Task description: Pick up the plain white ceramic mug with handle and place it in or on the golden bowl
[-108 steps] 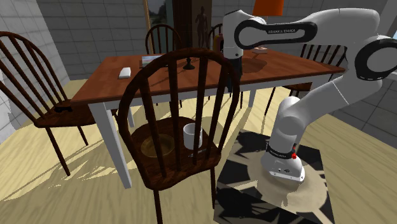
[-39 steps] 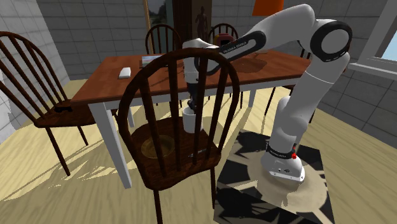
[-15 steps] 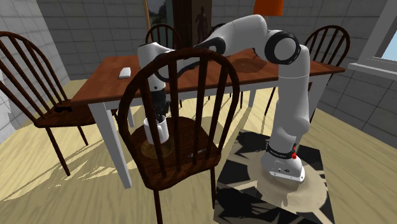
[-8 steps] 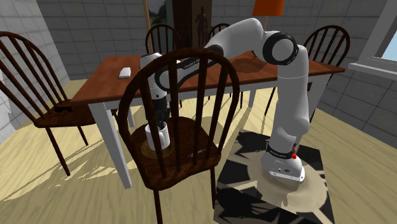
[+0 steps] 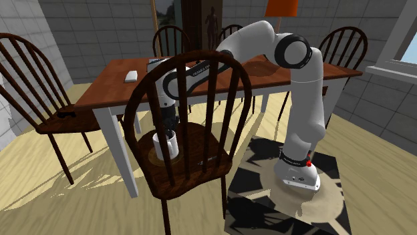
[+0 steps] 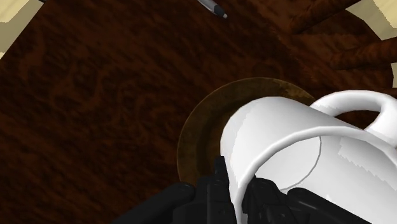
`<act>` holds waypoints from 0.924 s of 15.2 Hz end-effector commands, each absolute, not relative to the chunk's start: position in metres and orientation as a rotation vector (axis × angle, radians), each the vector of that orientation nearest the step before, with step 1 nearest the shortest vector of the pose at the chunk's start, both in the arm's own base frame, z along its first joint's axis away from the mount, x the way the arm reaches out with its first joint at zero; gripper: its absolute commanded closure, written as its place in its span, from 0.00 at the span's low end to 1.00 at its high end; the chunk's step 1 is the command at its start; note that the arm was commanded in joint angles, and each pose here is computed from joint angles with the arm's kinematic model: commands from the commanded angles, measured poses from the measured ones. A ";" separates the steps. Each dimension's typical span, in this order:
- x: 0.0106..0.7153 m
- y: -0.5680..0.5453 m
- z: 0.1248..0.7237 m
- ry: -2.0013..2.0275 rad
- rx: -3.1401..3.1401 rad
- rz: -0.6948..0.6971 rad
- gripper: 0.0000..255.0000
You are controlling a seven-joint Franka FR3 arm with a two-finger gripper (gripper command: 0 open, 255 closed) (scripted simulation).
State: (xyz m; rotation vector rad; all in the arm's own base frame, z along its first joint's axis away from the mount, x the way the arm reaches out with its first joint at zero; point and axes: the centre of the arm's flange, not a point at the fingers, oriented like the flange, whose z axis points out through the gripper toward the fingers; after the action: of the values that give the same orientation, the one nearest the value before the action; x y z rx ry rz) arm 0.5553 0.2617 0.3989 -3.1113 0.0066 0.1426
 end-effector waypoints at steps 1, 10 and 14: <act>0.555 0.262 0.399 0.007 -3.111 0.142 1.00; 0.558 0.261 0.425 0.007 -3.111 0.142 0.00; 0.560 0.260 0.449 0.007 -3.111 0.142 0.00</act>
State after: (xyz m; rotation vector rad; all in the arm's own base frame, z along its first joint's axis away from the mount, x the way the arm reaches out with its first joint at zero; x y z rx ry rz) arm 0.5591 0.2605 0.4455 -3.1108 0.0067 0.1402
